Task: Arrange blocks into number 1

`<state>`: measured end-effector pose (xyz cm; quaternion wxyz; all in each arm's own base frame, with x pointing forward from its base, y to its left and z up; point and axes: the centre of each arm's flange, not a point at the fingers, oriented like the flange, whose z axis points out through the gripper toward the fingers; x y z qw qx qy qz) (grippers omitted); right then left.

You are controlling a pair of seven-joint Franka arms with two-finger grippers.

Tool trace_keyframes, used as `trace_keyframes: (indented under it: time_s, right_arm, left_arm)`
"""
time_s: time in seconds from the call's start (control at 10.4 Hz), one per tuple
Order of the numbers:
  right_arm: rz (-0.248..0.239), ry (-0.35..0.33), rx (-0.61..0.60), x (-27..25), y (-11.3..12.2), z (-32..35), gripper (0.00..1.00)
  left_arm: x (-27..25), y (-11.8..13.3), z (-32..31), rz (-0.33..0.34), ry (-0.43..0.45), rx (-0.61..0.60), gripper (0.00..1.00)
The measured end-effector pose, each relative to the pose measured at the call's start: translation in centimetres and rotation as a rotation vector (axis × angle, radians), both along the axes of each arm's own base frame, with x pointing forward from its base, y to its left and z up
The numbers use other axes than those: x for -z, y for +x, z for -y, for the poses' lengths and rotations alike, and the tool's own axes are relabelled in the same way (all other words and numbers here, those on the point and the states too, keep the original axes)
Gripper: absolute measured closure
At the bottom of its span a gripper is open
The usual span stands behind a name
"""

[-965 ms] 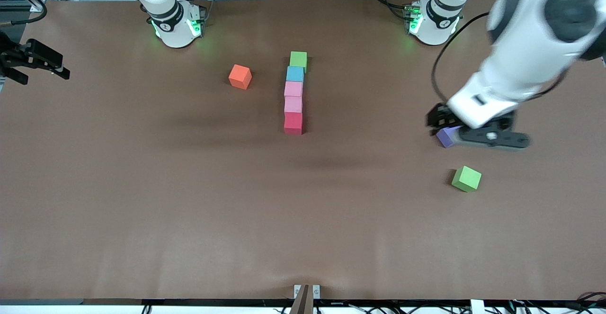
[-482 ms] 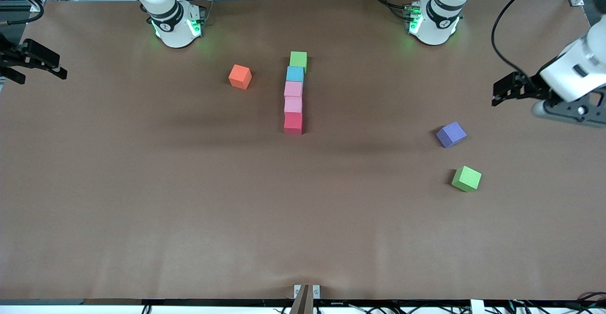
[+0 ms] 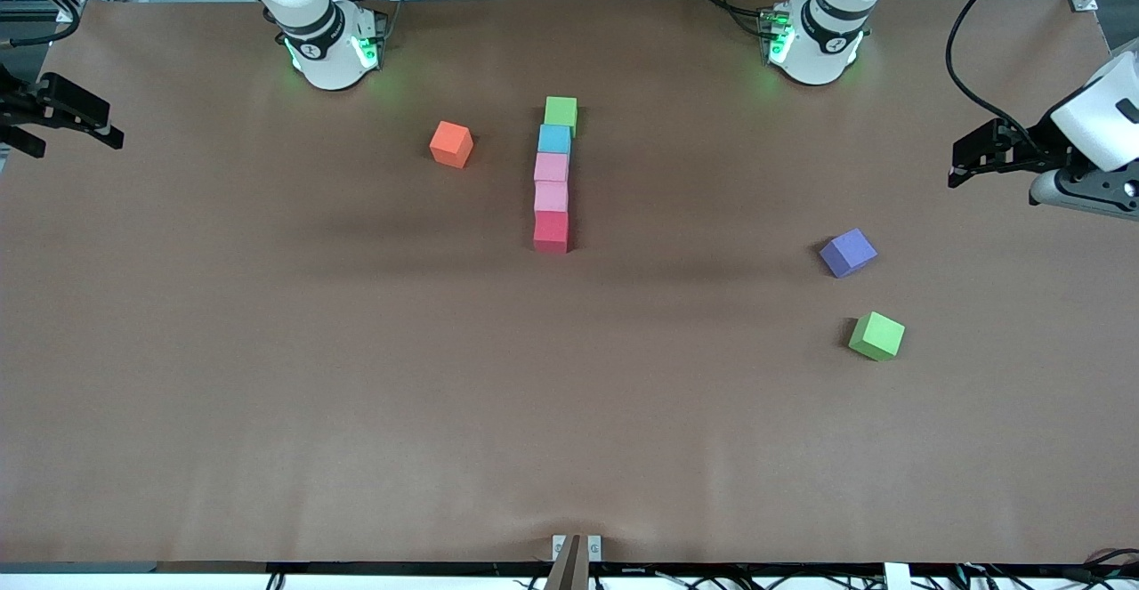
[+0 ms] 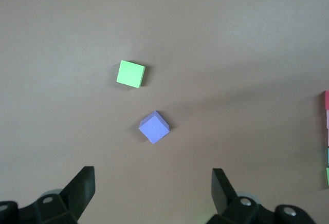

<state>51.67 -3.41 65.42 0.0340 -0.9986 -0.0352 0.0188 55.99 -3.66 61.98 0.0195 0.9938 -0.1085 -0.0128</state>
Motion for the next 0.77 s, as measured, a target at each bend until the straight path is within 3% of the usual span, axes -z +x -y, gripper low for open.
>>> trace_keyframes:
  time_s: [0.29,0.77]
  right_arm:
    - [0.000,0.000,0.000,0.0,0.0,0.0,0.00]
    - [0.002,0.000,0.009,-0.1,-0.1,0.5,0.00]
  left_arm:
    - [-1.9,-0.8,0.0,-0.001,0.054,0.004,0.00]
    - [-2.6,-1.3,1.9,0.007,0.060,0.016,0.00]
